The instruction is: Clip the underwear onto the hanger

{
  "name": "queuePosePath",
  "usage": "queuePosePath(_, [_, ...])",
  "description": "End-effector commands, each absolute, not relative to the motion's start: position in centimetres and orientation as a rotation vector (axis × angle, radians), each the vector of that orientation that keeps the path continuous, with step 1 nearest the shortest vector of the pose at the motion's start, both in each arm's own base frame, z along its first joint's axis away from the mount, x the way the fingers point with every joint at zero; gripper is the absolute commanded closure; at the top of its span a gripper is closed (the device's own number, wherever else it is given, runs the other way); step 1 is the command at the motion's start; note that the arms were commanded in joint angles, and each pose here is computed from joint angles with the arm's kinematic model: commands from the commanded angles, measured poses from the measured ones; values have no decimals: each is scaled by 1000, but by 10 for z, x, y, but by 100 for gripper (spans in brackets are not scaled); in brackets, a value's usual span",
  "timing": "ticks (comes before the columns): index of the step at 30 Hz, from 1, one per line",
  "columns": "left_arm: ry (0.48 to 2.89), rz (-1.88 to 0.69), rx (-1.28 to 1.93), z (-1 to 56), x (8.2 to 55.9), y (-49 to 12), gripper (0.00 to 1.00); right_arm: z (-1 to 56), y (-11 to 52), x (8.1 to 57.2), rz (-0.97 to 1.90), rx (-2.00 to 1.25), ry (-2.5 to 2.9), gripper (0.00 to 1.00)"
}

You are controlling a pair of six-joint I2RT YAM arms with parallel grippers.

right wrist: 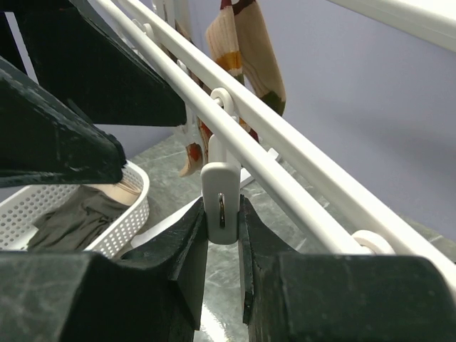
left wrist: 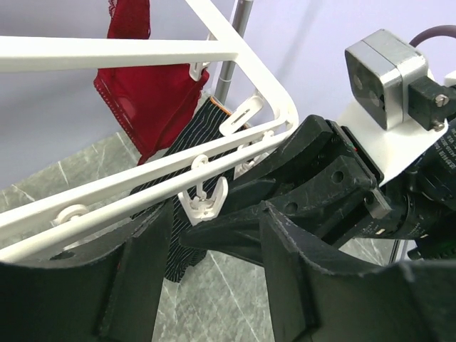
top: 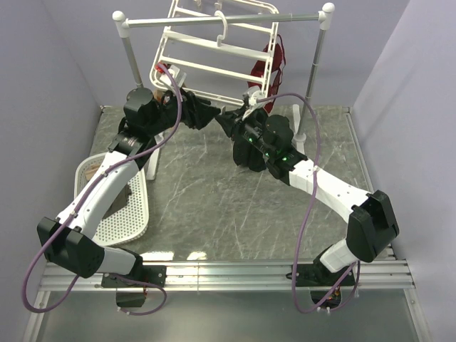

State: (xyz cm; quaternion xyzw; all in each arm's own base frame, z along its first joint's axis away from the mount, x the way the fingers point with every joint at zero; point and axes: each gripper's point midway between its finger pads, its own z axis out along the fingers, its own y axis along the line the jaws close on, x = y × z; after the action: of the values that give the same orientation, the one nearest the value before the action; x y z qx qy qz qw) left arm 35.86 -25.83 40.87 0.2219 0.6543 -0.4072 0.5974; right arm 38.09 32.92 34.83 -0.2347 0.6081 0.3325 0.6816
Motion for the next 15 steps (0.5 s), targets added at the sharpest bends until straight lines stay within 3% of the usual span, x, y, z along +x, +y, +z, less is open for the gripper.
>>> queuePosePath(1, [1462,-946,499,428,353,-259,43,381,332,367,766,-521,1321,100])
queuePosePath(9, [1495,-967,448,421,357,-268,42,386,335,364,761,-524,1329,100])
queuePosePath(15, [1571,-939,352,414,372,-268,46,391,336,362,780,-506,1327,100])
